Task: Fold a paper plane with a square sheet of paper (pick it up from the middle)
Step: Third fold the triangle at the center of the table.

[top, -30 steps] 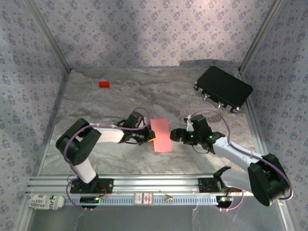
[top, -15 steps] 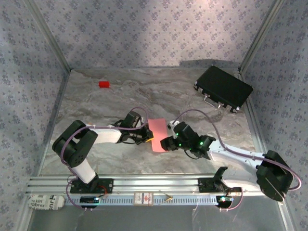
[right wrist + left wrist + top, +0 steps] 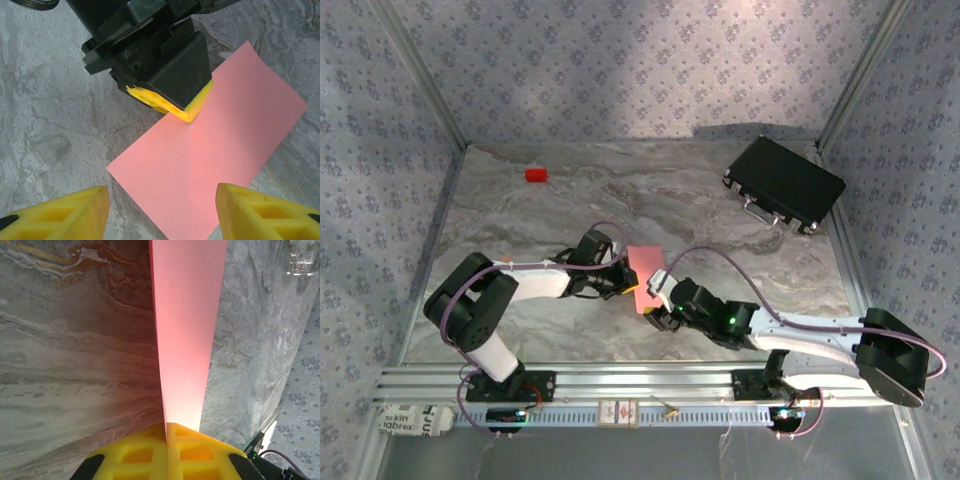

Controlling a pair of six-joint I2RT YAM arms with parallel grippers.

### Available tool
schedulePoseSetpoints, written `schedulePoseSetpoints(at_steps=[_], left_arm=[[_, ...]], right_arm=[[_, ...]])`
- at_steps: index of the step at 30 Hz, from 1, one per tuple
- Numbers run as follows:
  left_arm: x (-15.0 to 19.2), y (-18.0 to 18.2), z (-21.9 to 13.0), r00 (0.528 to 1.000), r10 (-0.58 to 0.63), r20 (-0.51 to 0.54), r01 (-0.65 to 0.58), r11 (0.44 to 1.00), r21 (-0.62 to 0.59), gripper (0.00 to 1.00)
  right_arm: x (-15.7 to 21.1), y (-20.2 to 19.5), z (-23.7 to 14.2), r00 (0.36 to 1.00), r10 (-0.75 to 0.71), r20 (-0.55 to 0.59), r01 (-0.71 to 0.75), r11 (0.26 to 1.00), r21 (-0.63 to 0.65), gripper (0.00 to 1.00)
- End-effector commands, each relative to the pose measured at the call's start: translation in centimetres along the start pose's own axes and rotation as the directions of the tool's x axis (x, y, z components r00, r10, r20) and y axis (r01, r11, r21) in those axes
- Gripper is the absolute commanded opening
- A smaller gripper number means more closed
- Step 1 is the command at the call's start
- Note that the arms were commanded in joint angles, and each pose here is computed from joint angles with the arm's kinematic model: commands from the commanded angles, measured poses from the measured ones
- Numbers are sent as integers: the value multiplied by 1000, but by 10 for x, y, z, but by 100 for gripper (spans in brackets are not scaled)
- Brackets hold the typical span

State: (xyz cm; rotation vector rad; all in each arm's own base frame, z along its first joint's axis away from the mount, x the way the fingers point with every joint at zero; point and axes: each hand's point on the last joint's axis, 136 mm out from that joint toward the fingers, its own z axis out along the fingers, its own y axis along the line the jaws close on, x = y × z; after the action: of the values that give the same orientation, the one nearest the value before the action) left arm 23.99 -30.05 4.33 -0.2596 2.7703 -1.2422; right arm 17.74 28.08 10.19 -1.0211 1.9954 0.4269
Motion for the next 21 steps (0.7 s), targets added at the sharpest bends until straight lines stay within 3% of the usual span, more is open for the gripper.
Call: schedulePoseSetpoints(at_steps=[1, 11, 21], left_arm=[[1, -9, -6, 1000, 9, -7, -9, 1000, 23, 6], [-1, -9, -16, 999, 48, 12, -48, 999, -22, 6], [1, -6, -15, 999, 26, 19, -26, 1000, -1, 6]], right_arm=[[-6, -8, -2, 998, -53, 43, 50, 996, 75, 59], [-10, -9, -13, 993, -111, 47, 104, 985, 135, 60], [-11, 3, 0, 988, -154, 16, 151, 981, 120, 59]])
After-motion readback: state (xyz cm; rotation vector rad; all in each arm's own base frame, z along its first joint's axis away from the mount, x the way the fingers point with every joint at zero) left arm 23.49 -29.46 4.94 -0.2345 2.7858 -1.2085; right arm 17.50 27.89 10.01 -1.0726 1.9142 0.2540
